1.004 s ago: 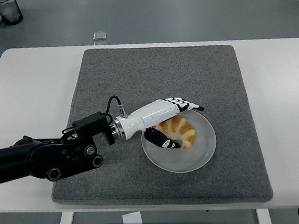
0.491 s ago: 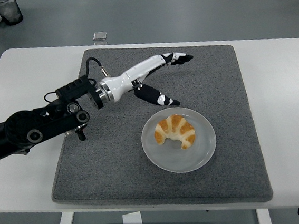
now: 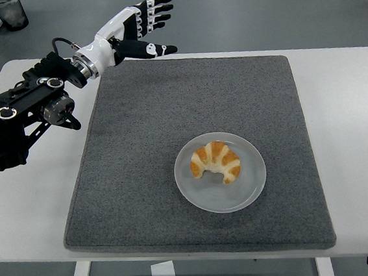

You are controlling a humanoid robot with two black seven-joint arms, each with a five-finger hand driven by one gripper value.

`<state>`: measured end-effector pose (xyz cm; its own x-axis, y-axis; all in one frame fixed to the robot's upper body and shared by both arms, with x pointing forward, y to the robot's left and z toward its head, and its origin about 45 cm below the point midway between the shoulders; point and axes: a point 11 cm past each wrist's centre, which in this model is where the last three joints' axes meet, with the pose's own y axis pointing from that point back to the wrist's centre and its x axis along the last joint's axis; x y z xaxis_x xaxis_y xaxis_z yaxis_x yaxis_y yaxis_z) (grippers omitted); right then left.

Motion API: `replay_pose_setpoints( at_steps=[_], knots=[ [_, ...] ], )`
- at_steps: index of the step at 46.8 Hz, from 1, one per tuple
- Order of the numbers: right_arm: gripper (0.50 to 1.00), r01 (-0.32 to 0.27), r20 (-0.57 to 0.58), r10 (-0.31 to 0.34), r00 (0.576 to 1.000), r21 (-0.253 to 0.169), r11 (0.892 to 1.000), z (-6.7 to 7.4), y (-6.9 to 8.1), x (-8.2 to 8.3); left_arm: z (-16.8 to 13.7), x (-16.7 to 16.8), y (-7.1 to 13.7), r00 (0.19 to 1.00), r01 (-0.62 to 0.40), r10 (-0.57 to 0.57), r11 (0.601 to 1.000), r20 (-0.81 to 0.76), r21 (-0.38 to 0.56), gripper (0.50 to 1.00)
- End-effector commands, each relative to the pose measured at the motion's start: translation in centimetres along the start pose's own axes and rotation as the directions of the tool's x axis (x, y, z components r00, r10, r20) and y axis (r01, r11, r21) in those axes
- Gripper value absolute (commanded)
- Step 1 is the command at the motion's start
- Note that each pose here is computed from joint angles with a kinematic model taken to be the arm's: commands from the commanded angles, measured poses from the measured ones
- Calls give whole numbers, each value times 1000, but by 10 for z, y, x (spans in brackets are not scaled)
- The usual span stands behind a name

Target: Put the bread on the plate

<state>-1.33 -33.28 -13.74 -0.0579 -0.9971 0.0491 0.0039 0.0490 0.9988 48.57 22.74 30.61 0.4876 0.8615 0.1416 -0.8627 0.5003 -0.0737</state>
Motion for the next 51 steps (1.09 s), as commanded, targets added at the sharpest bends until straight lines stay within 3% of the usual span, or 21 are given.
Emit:
replay_pose_setpoints(
  at_steps=[1, 16, 29, 42, 51],
  knots=[
    [952, 0, 0, 0, 1000, 0, 1000, 0, 0, 0, -4, 17, 0, 995, -65, 65, 998, -81, 6, 992],
    [952, 0, 0, 0, 1000, 0, 1000, 0, 0, 0, -26, 55, 8, 924, -254, 258, 966, -282, 51, 992],
    [952, 6, 0, -6, 1000, 0, 1000, 0, 0, -1, -32, 73, 15, 847, -348, 342, 935, -407, 62, 992],
    [952, 9, 0, -9, 1000, 0, 1000, 0, 0, -1, -53, 72, 20, 798, -371, 388, 919, -460, 131, 992],
    [952, 9, 0, -9, 1000, 0, 1000, 0, 0, -1, -65, 61, 23, 803, -338, 364, 930, -472, 144, 992]
  ],
)
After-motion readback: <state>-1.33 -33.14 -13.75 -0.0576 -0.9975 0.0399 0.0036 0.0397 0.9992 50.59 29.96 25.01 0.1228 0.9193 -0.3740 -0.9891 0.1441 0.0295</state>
